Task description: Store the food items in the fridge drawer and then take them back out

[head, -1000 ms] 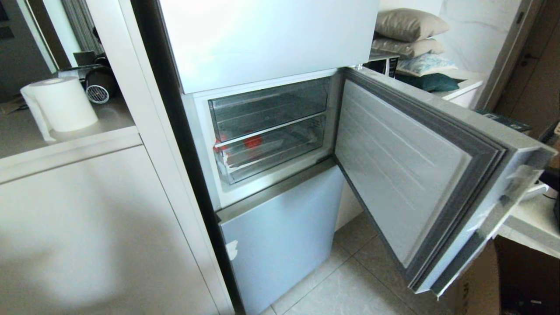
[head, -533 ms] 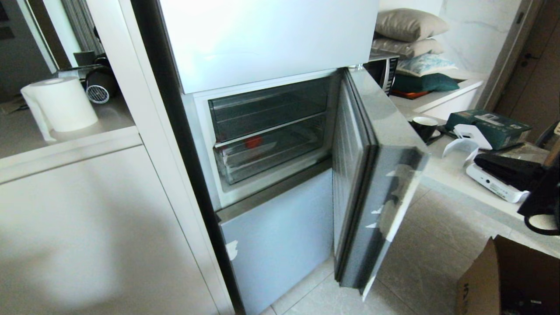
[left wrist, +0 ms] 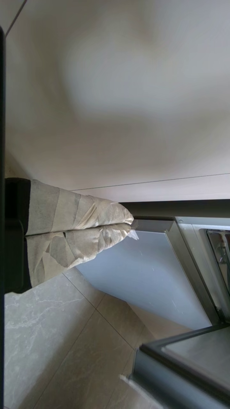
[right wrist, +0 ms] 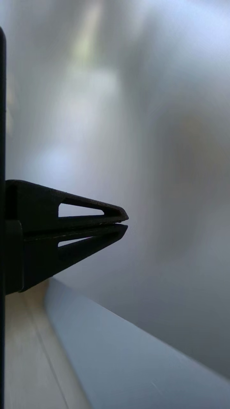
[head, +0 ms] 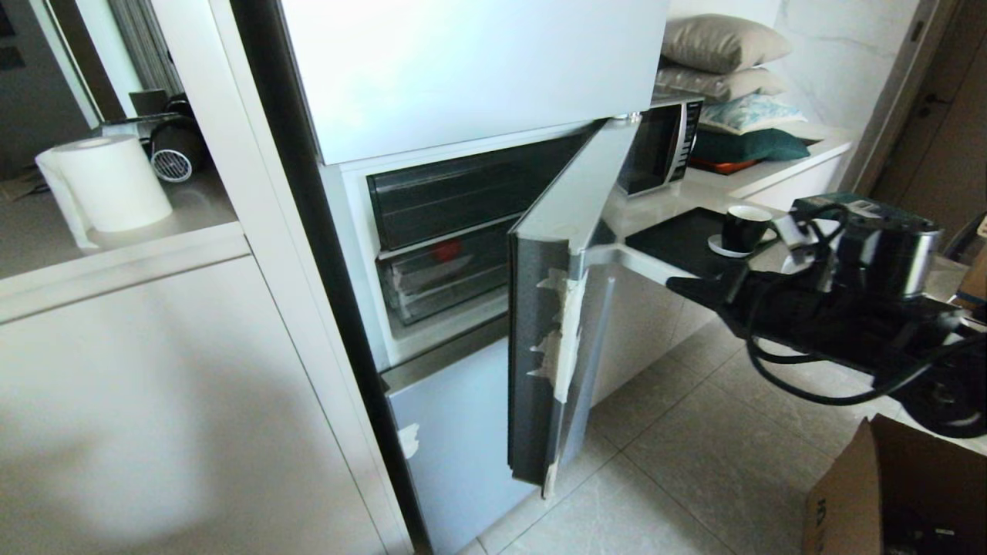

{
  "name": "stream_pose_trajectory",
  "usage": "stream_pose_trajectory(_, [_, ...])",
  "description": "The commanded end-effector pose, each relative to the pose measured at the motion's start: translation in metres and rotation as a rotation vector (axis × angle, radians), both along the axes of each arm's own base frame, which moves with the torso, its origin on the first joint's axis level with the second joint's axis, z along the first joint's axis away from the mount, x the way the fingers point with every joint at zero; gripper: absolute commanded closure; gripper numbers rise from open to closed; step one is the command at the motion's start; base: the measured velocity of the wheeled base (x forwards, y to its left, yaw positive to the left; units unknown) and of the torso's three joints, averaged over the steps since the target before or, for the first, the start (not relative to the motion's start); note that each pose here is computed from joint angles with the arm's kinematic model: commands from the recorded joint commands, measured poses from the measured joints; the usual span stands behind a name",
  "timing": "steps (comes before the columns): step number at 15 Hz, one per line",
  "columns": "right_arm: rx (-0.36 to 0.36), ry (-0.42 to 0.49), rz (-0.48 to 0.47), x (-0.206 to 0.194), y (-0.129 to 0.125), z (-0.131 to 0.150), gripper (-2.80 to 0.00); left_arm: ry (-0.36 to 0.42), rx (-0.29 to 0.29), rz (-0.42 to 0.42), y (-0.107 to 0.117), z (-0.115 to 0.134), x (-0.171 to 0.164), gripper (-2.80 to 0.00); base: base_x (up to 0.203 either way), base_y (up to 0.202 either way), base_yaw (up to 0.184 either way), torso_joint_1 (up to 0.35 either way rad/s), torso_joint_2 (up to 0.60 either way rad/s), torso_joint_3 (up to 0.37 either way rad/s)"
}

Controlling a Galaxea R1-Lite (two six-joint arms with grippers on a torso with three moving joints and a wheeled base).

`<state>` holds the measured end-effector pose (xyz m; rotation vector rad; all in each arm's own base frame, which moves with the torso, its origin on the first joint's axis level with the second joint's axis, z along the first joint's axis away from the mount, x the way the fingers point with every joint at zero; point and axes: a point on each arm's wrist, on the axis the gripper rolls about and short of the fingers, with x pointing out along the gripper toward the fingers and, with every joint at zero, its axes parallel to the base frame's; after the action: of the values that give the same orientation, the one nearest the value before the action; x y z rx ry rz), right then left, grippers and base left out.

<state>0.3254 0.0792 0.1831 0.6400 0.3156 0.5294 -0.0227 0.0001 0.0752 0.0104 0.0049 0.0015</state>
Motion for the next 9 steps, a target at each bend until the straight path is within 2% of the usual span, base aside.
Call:
stream_pose_trajectory(1, [-0.167, -0.044, 0.036, 0.025, 0.053, -0.026, 0.0, 0.001, 0.0, 0.0, 0.0, 0.0, 0.0, 0.0, 0.0, 0.0, 0.0, 0.0, 0.0, 0.0])
stream_pose_trajectory(2, [-0.187, -0.071, 0.058, 0.029, 0.066, -0.025, 0.0, 0.001, 0.0, 0.0, 0.0, 0.0, 0.0, 0.0, 0.0, 0.0, 0.0, 0.0, 0.0, 0.0])
stream_pose_trajectory(6, [-0.181, -0.16, 0.141, 0.051, 0.119, -0.027, 0.0, 0.001, 0.0, 0.0, 0.0, 0.0, 0.0, 0.0, 0.0, 0.0, 0.0, 0.0, 0.0, 0.0])
stream_pose_trajectory(9, [-0.152, -0.324, 0.194, 0.084, 0.158, -0.032, 0.0, 0.001, 0.0, 0.0, 0.0, 0.0, 0.0, 0.0, 0.0, 0.0, 0.0, 0.0, 0.0, 0.0])
